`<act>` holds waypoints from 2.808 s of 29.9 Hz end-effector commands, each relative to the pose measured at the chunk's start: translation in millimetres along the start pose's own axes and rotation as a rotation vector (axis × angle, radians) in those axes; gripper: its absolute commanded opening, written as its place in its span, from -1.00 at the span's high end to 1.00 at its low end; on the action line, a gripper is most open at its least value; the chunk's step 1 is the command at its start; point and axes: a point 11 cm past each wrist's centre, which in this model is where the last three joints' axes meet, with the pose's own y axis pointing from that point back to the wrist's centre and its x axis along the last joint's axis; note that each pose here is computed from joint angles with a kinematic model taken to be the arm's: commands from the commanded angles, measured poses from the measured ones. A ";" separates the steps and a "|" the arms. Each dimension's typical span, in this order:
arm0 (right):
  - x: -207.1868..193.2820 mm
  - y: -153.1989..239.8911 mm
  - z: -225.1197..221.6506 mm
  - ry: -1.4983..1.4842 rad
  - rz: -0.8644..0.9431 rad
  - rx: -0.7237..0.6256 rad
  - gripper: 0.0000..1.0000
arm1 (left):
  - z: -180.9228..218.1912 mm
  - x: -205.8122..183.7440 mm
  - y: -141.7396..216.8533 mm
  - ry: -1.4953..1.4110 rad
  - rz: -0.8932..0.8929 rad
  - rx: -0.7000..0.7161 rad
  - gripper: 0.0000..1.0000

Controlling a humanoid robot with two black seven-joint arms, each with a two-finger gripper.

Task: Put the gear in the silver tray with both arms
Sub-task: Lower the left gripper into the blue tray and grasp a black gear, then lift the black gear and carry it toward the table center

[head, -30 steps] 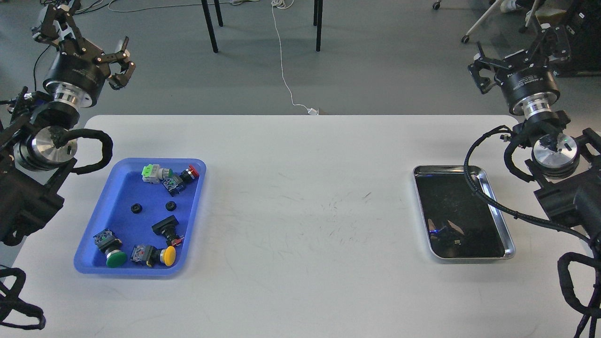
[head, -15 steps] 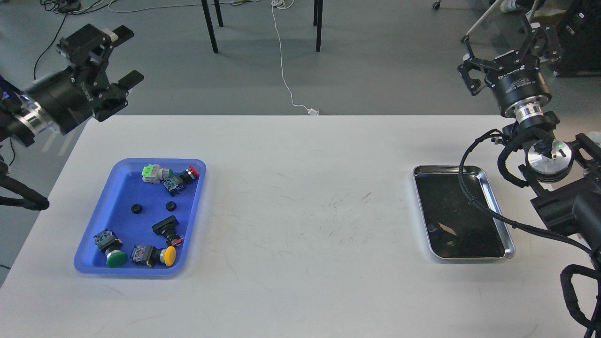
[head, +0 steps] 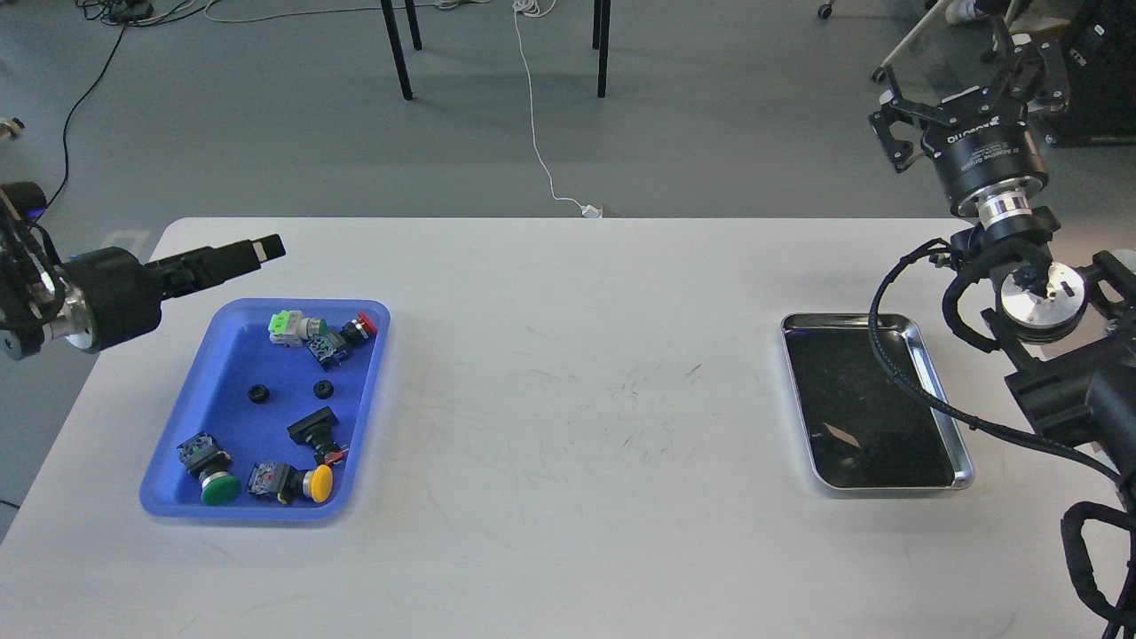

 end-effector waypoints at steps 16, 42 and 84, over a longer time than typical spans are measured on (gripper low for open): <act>0.6 0.4 -4.0 0.006 0.001 0.004 -0.99 | -50.8 -77.6 -18.7 -0.342 -0.192 0.138 -0.45; 2.3 0.8 -15.1 -0.004 0.007 0.069 -0.99 | -65.9 -107.8 -29.8 -0.307 -0.232 0.174 0.53; -11.8 -2.0 -6.1 -0.013 -0.035 0.042 -0.99 | 291.2 -68.8 -175.7 -0.702 -0.166 -0.491 0.74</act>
